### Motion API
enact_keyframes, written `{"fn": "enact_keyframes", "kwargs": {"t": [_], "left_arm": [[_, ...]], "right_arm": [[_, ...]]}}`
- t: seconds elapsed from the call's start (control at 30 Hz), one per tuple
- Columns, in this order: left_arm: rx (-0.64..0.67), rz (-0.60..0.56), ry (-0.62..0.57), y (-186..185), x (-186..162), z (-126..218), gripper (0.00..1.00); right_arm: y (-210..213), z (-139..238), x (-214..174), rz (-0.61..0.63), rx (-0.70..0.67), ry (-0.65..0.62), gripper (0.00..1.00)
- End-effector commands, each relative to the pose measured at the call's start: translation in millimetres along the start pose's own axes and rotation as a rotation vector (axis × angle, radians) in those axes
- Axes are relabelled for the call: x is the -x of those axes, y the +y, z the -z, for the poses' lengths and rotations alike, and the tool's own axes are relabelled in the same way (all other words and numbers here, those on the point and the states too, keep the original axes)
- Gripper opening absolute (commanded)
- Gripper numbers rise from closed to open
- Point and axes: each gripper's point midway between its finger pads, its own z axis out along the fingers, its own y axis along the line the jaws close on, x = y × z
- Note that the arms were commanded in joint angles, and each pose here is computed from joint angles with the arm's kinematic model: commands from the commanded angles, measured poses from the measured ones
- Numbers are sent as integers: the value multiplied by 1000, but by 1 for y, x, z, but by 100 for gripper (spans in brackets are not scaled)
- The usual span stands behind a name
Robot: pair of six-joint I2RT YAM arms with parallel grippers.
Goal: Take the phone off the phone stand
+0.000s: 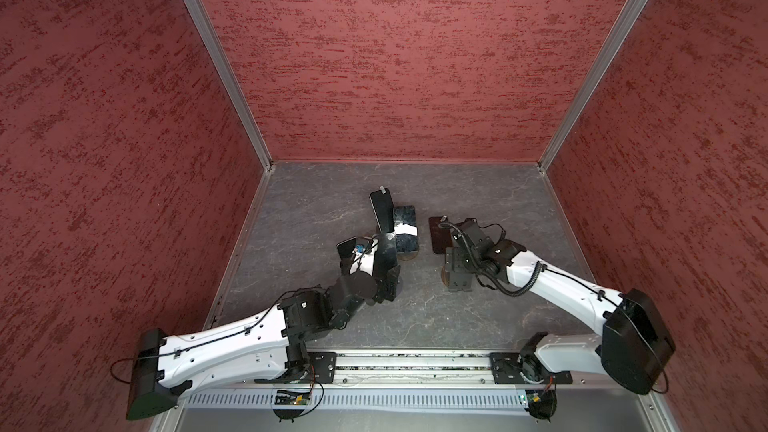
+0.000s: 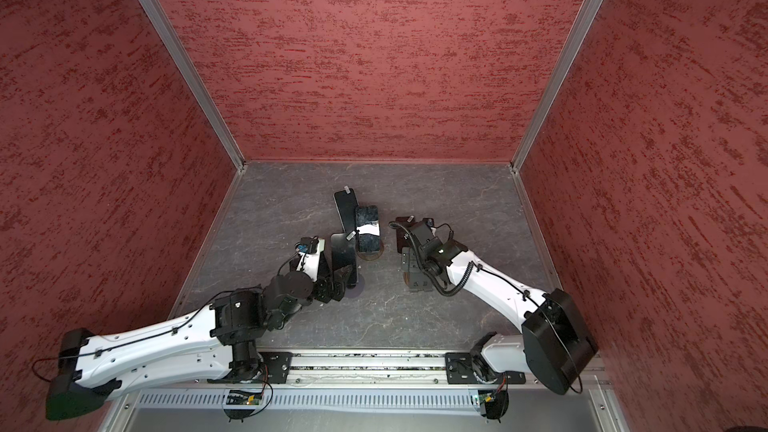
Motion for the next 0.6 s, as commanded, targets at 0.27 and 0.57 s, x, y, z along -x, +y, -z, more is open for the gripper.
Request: {"fn": "enact_keyframes", "kwargs": {"t": [0.27, 0.57], "left_arm": [[-32, 22, 4, -6, 3, 1, 100], [-17, 13, 6, -4, 2, 0, 100]], "right_arm": [[0, -17, -16, -22, -59, 29, 85], [0, -18, -11, -22, -77, 1, 67]]}}
